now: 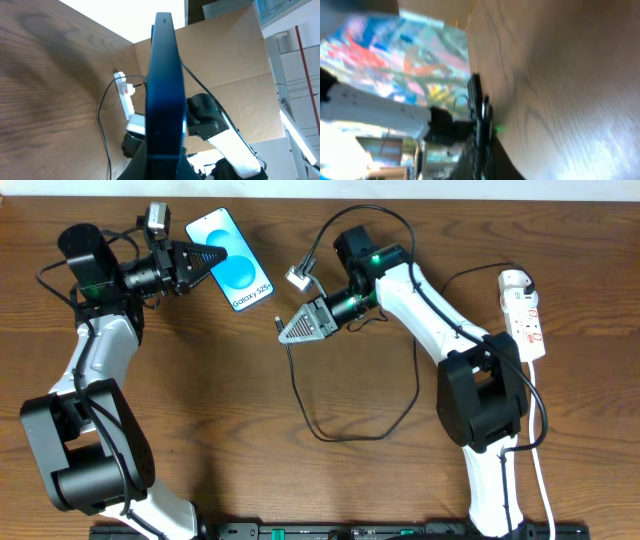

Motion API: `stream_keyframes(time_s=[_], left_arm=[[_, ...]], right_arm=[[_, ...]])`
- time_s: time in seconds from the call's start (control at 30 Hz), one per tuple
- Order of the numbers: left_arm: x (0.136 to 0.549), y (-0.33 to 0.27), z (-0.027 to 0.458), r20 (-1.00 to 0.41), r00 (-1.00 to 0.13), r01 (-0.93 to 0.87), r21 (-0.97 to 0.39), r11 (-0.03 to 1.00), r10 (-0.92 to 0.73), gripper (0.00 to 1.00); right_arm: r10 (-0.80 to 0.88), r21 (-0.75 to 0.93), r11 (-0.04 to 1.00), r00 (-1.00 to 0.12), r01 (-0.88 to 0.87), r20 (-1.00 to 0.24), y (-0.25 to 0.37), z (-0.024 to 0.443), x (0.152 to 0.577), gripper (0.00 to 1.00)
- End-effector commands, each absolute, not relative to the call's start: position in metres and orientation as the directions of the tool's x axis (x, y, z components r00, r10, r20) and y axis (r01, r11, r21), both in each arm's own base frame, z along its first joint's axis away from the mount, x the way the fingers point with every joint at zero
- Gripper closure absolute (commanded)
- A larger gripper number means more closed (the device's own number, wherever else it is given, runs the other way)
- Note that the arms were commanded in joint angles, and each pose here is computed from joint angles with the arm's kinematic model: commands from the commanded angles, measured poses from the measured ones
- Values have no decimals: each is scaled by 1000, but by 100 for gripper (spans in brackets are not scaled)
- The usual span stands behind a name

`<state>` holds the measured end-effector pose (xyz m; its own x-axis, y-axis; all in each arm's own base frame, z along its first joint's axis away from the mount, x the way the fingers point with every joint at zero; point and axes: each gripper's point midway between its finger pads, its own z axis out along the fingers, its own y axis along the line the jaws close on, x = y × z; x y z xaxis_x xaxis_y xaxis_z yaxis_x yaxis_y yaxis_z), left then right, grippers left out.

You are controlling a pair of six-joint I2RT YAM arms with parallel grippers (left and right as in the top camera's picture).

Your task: Plug charger to phone and switch on socket

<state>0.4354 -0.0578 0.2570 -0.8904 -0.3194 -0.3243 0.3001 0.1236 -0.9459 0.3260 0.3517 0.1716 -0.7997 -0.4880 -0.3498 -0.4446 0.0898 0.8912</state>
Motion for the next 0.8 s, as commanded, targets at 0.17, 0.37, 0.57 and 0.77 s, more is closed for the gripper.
stream_keyframes(time_s=[0.17,0.37,0.57,0.77], left_arm=[[429,-58,268,-354,-886,333,-935,120,-298,93],[429,-58,268,-353,-887,332,-935,120,-298,93],[429,-58,268,-353,-887,332,-935,120,-298,92],[429,-58,268,-353,-887,332,-935,120,-298,93]], right_arm=[[-513,769,-55,-643,-637,-569,353,211,315,99],[-476,753,-120,-627,-647,-616,361,220,316,99],[-444,749,-142,-634,-648,-633,367,228,324,99],[-431,749,-143,-641,-647,-635,372,230,331,99]])
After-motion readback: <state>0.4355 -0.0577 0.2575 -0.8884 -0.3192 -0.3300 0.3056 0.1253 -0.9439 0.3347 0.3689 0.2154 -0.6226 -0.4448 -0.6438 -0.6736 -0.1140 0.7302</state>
